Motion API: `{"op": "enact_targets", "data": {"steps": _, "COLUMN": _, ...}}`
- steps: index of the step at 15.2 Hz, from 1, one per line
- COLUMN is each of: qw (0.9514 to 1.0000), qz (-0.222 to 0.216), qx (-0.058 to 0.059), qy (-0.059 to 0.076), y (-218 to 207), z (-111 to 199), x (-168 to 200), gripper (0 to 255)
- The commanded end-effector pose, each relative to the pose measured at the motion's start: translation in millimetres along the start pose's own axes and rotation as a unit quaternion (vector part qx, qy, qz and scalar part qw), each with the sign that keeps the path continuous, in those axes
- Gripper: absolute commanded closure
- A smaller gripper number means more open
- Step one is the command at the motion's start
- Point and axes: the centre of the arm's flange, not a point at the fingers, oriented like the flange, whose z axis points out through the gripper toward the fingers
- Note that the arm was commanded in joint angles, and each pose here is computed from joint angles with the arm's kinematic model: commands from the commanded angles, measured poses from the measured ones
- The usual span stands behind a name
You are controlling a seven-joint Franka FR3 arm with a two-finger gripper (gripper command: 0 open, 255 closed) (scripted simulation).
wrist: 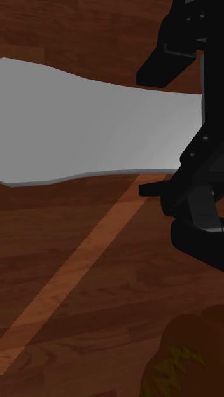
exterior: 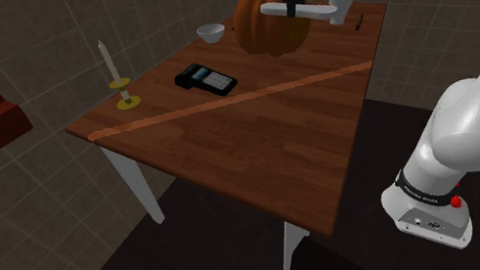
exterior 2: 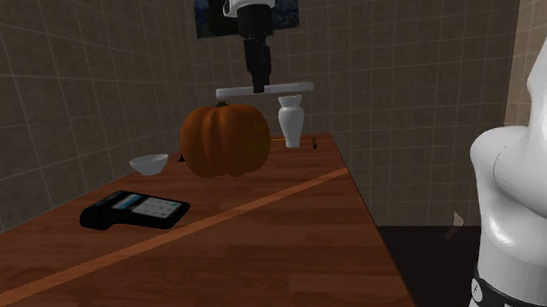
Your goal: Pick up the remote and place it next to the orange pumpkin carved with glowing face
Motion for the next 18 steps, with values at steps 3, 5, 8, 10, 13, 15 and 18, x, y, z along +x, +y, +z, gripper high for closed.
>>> {"op": "enact_targets", "data": {"steps": 3, "qw": 1.0000, "qz": 0.000, "qx": 0.000, "qy": 0.000, "y": 0, "z": -21, "x": 1, "gripper": 255}}
{"op": "enact_targets", "data": {"steps": 5, "qw": 1.0000, "qz": 0.000, "qx": 0.000, "qy": 0.000, "y": 0, "z": -31, "x": 0, "gripper": 255}}
{"op": "enact_targets", "data": {"steps": 8, "qw": 1.0000, "qz": 0.000, "qx": 0.000, "qy": 0.000, "y": 0, "z": -47, "x": 0, "gripper": 255}}
{"op": "enact_targets", "data": {"steps": 10, "qw": 1.0000, "qz": 0.000, "qx": 0.000, "qy": 0.000, "y": 0, "z": -53, "x": 0, "gripper": 255}}
{"op": "enact_targets", "data": {"steps": 13, "qw": 1.0000, "qz": 0.000, "qx": 0.000, "qy": 0.000, "y": 40, "z": -53, "x": 4, "gripper": 255}}
{"op": "enact_targets", "data": {"steps": 15, "qw": 1.0000, "qz": 0.000, "qx": 0.000, "qy": 0.000, "y": 66, "z": -53, "x": 6, "gripper": 255}}
{"op": "enact_targets", "data": {"steps": 18, "qw": 1.0000, "qz": 0.000, "qx": 0.000, "qy": 0.000, "y": 106, "z": -52, "x": 9, "gripper": 255}}
